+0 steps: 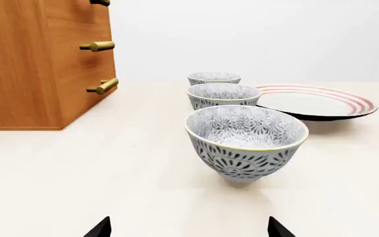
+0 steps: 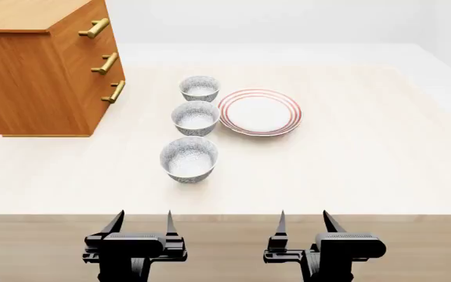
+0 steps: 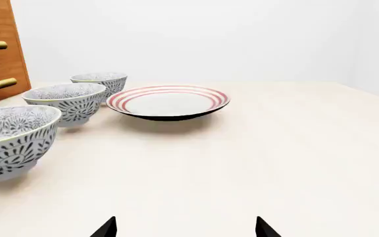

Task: Stack the bowl in the middle on the bowl at the back.

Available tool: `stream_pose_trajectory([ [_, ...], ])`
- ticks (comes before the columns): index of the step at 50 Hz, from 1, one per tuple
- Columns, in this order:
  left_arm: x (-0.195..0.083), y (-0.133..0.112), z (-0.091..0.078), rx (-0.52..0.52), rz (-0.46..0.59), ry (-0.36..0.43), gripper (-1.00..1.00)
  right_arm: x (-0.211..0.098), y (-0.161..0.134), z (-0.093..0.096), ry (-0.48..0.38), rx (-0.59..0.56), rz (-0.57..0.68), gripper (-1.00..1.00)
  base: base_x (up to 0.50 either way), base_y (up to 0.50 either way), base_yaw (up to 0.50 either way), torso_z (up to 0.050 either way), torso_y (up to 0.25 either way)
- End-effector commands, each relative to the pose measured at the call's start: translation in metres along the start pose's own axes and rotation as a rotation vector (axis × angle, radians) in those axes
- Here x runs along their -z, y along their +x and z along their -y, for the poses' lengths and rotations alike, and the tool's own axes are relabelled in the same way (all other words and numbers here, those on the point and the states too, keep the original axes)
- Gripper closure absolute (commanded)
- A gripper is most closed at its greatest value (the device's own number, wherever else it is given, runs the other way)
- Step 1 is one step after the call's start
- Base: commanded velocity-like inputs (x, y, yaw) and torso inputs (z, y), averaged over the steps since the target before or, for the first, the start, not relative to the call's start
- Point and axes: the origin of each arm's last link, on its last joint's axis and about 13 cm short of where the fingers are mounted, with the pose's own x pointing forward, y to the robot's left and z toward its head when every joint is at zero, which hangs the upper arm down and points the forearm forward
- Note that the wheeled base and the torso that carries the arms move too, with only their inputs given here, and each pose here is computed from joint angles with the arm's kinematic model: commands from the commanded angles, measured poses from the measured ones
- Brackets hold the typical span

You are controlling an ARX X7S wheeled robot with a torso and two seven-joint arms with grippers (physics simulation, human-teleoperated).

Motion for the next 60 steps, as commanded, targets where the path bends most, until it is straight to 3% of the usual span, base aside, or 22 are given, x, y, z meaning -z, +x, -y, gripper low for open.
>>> stream_pose_trajectory([
  [1,0.0,0.0,0.0,0.0,0.001,0.003,-1.0,-0.002,0.0,0.0,0.003,0.001,0.004,-1.0,0.0,0.0,0.0,0.0,0.0],
  [18,-0.026,0.004,0.0,0.068,0.003,0.034,-1.0,-0.033,0.0,0.004,0.012,0.01,0.01,-1.0,0.0,0.0,0.0,0.0,0.0],
  [27,-0.064,0.019,-0.004,0.106,0.03,0.063,-1.0,-0.068,0.009,0.01,0.005,0.002,0.05,-1.0,0.0,0.0,0.0,0.0,0.0],
  [39,-0.111,0.038,-0.01,0.166,-0.001,0.046,-1.0,-0.103,0.03,0.017,-0.044,-0.037,0.049,-1.0,0.0,0.0,0.0,0.0,0.0],
  [52,-0.141,0.063,-0.016,0.186,-0.043,0.1,-1.0,-0.128,0.046,0.022,-0.036,-0.08,0.032,-1.0,0.0,0.0,0.0,0.0,0.0],
  [60,-0.161,0.075,-0.018,0.185,-0.066,0.084,-1.0,-0.15,0.057,0.026,-0.102,-0.083,0.043,-1.0,0.26,0.0,0.0,0.0,0.0],
])
